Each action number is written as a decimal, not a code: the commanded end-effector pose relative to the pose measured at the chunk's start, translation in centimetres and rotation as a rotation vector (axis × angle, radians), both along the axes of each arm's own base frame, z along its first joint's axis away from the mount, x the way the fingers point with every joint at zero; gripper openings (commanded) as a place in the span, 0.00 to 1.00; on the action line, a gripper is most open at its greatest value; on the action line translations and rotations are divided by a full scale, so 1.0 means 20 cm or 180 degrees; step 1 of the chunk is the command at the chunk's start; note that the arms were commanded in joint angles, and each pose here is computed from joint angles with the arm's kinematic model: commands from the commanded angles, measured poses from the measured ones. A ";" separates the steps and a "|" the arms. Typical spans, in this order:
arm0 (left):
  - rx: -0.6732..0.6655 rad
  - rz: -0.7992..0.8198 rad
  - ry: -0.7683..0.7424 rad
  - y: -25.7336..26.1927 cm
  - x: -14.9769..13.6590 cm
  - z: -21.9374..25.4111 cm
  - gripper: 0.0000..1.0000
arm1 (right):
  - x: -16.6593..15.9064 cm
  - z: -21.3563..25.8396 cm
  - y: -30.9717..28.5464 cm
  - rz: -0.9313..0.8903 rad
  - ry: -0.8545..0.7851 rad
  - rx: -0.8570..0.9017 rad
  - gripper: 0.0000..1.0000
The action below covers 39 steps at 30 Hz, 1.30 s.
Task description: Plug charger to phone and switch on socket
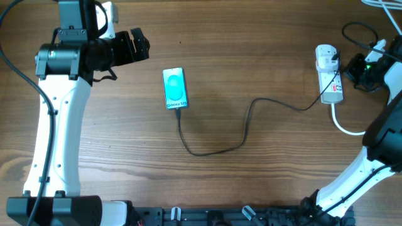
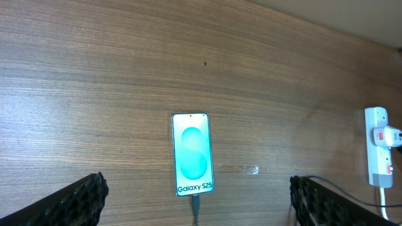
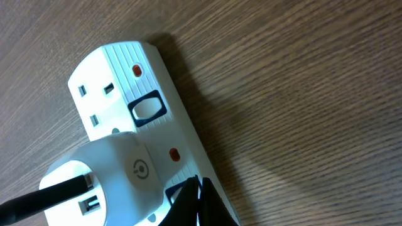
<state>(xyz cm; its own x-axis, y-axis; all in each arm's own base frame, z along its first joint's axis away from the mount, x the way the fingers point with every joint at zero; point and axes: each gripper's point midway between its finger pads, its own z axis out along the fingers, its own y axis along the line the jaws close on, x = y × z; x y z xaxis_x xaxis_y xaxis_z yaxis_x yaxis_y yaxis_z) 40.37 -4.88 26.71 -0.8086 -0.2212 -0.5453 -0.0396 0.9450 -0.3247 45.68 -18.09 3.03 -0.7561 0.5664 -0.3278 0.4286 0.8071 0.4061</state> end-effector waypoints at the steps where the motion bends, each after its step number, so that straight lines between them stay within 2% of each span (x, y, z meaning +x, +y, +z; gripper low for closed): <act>1: 0.0008 0.0043 0.0007 0.01 0.00 0.00 1.00 | 0.00 -0.08 0.06 0.0120 0.0081 0.0000 0.05; 12: 0.0008 0.0043 0.0007 0.01 0.00 0.00 1.00 | 0.00 -0.09 0.10 0.0179 0.0131 -0.0033 0.04; 15: 0.0008 0.0043 0.0007 0.01 0.00 0.00 1.00 | -0.02 -0.11 0.06 -0.0020 0.0263 -0.0102 0.05; 25: 0.0008 0.0043 0.0007 0.01 0.00 0.00 1.00 | -0.06 -0.19 0.09 0.0010 0.0286 -0.0085 0.05; 34: 0.0008 0.0043 0.0007 0.01 0.00 0.00 1.00 | -0.06 -0.18 0.13 0.0130 0.0236 0.0028 0.04; 39: 0.0008 0.0043 0.0007 0.01 0.00 0.00 1.00 | -0.03 -0.16 0.21 0.0394 0.0137 0.0074 0.04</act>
<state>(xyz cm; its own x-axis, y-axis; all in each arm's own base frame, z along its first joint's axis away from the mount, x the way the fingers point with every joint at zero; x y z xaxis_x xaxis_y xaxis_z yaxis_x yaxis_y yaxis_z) 40.36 -4.88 26.70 -0.8088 -0.2212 -0.5449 -0.0397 0.9450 -0.3247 45.96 -17.17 1.89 -0.7737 0.5257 -0.3536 0.4034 0.8391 0.3649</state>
